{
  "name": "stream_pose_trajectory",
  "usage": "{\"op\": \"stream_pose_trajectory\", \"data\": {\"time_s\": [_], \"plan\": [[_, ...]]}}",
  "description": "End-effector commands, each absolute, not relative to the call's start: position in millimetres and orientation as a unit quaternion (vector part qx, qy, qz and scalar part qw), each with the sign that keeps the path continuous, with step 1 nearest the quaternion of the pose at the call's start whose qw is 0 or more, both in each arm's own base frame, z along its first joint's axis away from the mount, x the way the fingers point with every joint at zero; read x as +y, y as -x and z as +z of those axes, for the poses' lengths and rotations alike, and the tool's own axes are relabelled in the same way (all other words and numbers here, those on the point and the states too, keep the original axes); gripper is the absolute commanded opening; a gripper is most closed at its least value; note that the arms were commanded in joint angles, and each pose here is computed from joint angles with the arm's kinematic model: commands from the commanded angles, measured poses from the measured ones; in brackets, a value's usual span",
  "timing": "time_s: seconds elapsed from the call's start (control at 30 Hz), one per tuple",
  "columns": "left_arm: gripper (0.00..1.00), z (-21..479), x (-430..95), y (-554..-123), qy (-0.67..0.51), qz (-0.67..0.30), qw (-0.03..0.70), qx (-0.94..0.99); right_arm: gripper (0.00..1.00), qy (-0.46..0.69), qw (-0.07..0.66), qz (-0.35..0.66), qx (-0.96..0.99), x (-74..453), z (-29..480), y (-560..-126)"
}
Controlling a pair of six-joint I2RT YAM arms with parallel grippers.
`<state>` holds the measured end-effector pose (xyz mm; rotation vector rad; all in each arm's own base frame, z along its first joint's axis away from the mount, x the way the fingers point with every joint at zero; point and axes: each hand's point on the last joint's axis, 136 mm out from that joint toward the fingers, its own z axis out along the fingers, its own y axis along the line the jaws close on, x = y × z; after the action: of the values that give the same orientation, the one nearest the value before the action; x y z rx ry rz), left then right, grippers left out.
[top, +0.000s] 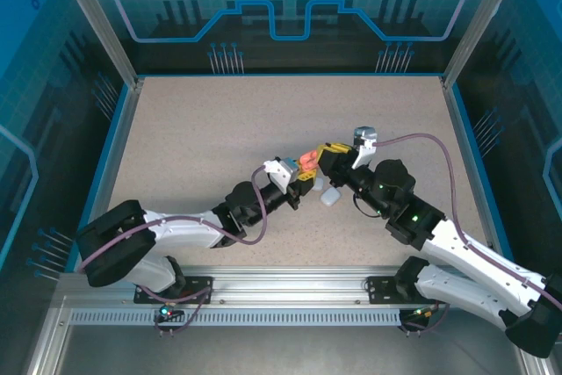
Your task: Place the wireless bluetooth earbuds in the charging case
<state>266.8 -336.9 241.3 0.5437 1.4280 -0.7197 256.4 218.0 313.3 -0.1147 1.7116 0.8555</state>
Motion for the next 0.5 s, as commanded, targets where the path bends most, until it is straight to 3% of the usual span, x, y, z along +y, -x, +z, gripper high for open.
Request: {"op": "stream_pose_trajectory", "data": {"time_s": [0.0,0.47], "plan": [[0.0,277,-337,-273,-0.203,-0.324,0.707,0.596,0.25,0.038,0.584,0.375,0.719,221,318,-257],[0.0,274,-348,-281,-0.187,-0.327,0.705,0.601,0.25,0.049,0.564,0.375,0.734,239,302,-260]]}}
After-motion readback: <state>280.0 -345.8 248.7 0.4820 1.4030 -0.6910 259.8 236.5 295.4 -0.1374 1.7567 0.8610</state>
